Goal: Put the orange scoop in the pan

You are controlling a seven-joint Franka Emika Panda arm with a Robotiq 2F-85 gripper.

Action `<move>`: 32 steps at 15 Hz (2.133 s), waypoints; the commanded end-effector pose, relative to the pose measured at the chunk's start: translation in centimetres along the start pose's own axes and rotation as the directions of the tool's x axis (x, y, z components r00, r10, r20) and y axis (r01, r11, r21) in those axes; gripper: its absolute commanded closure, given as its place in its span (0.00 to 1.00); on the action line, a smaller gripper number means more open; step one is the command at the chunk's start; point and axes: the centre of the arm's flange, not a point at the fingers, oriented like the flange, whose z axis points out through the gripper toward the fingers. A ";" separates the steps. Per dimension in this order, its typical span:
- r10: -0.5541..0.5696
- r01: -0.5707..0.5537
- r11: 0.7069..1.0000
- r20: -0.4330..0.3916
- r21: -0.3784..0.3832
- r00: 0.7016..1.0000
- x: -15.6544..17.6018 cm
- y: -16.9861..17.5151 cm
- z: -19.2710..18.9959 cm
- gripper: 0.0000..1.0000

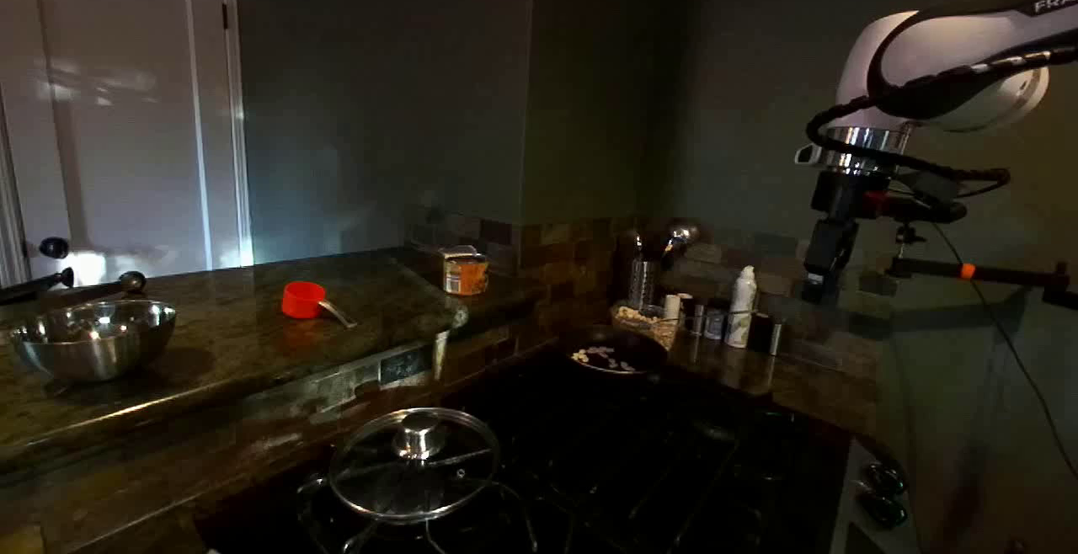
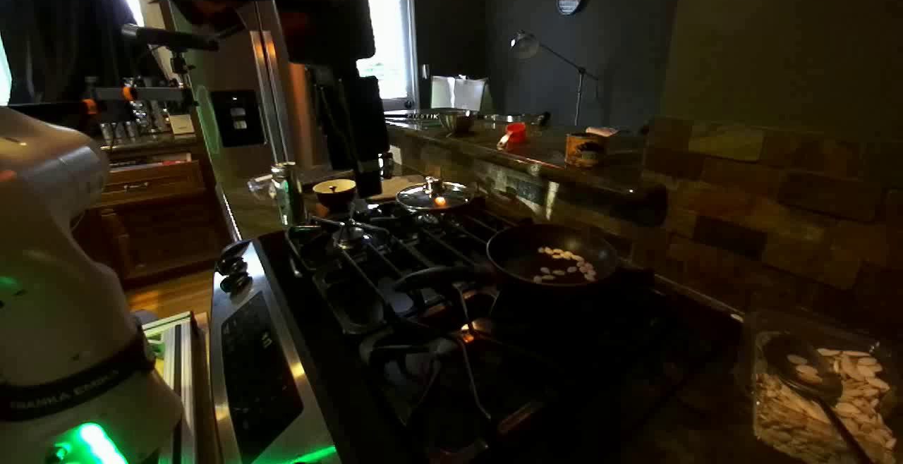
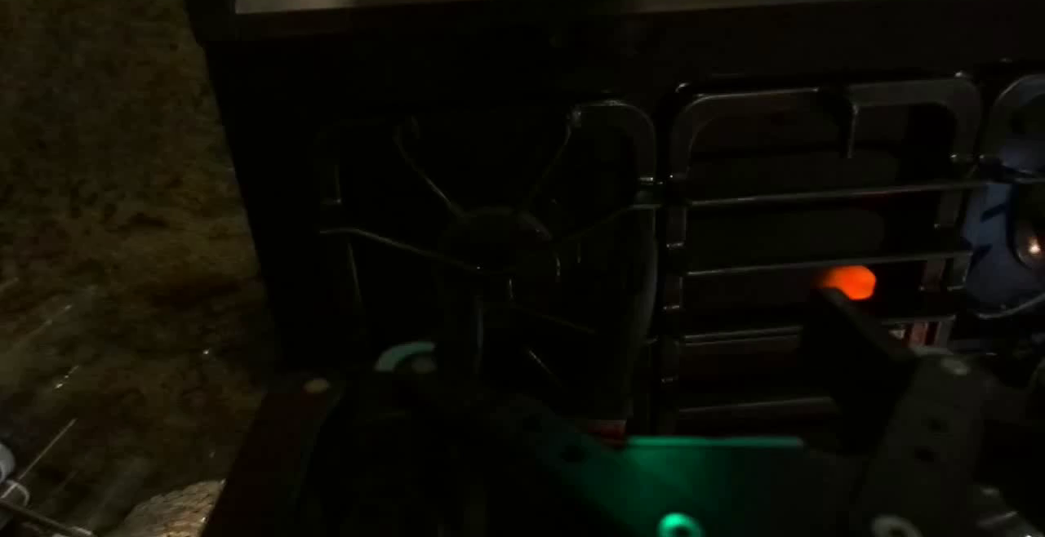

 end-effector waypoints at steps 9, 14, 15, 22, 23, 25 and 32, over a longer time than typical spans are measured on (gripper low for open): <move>-0.023 0.056 0.988 -0.218 0.143 0.976 5.6 -1.2 -0.4 0.00; -0.106 0.233 0.931 -0.402 0.282 0.909 16.4 -6.9 -0.8 0.00; -0.137 0.281 0.911 -0.423 0.300 0.896 18.3 -8.5 -0.8 0.00; -0.253 0.408 0.851 -0.423 0.330 0.870 21.6 -16.1 -0.7 0.00; -0.250 0.403 0.854 -0.421 0.328 0.872 21.5 -15.9 -0.6 0.00; -0.236 0.392 0.860 -0.427 0.327 0.873 21.1 -15.0 -0.9 0.00; -0.445 0.612 0.760 -0.512 0.218 0.735 31.0 -18.6 0.5 0.00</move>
